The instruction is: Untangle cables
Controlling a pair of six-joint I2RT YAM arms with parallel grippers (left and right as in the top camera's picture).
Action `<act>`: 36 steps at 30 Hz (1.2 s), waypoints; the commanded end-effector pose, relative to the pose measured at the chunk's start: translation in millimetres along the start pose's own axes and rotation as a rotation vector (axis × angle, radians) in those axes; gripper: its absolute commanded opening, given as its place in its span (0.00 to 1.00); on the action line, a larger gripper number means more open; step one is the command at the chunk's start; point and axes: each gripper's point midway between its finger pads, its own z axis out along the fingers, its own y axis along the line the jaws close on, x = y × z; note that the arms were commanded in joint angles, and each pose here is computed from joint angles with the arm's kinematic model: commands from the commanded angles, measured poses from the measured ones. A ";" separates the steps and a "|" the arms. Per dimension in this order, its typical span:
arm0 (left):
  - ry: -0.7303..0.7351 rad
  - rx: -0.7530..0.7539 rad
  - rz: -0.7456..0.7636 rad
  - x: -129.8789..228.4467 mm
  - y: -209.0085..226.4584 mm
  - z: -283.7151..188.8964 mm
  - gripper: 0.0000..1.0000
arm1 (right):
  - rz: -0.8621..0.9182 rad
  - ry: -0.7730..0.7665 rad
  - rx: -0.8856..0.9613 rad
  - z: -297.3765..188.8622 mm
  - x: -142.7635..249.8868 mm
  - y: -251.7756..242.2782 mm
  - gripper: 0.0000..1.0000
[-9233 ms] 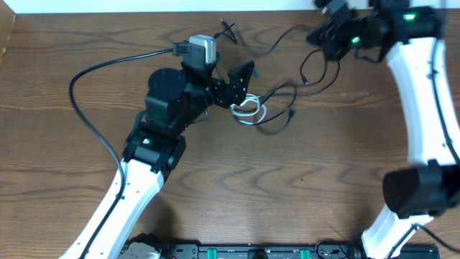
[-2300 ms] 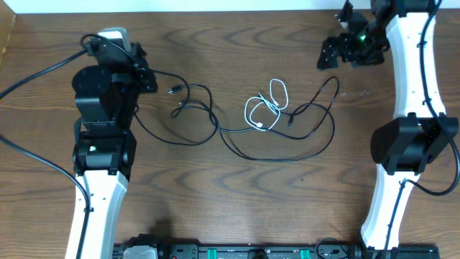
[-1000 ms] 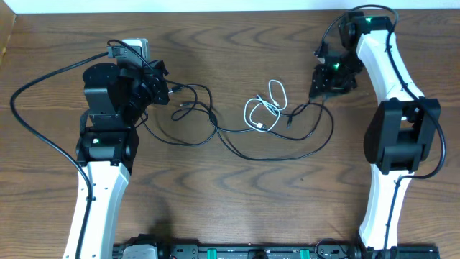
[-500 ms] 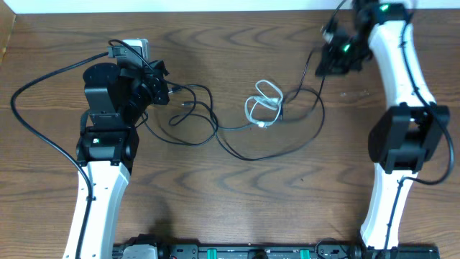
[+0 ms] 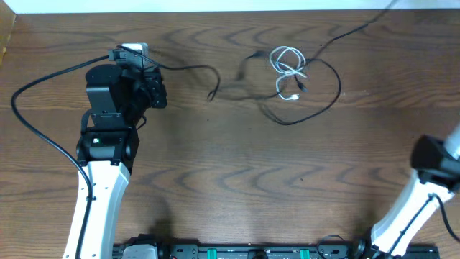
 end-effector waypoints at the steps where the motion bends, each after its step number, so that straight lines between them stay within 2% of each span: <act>1: 0.002 -0.236 0.057 -1.6 41.4 -4.6 0.07 | 0.109 -0.086 0.002 -40.6 -24.0 -17.1 0.01; 8: -0.028 -0.602 0.055 -9.3 98.4 -30.1 0.08 | 0.170 -0.134 0.065 -84.0 -32.7 -70.5 0.01; 15: -0.074 -0.834 0.033 -17.9 128.1 -56.7 0.07 | 0.164 -0.157 0.114 -100.6 -35.0 -90.5 0.01; 21: -0.138 -1.095 -0.013 -27.7 162.1 -96.2 0.08 | 0.150 -0.156 0.148 -108.7 -32.9 -101.4 0.01; 28: -0.150 -1.202 -0.090 -21.9 193.9 -118.7 0.08 | 0.152 -0.108 0.241 -115.1 -16.2 -120.3 0.01; 33: -0.140 -1.169 -0.099 -18.8 193.4 -113.4 0.08 | 0.158 -0.081 0.243 -114.0 -8.8 -120.1 0.01; 36: -0.154 -1.244 -0.116 -19.1 203.8 -126.2 0.08 | 0.159 -0.075 0.242 -113.8 -7.2 -119.9 0.01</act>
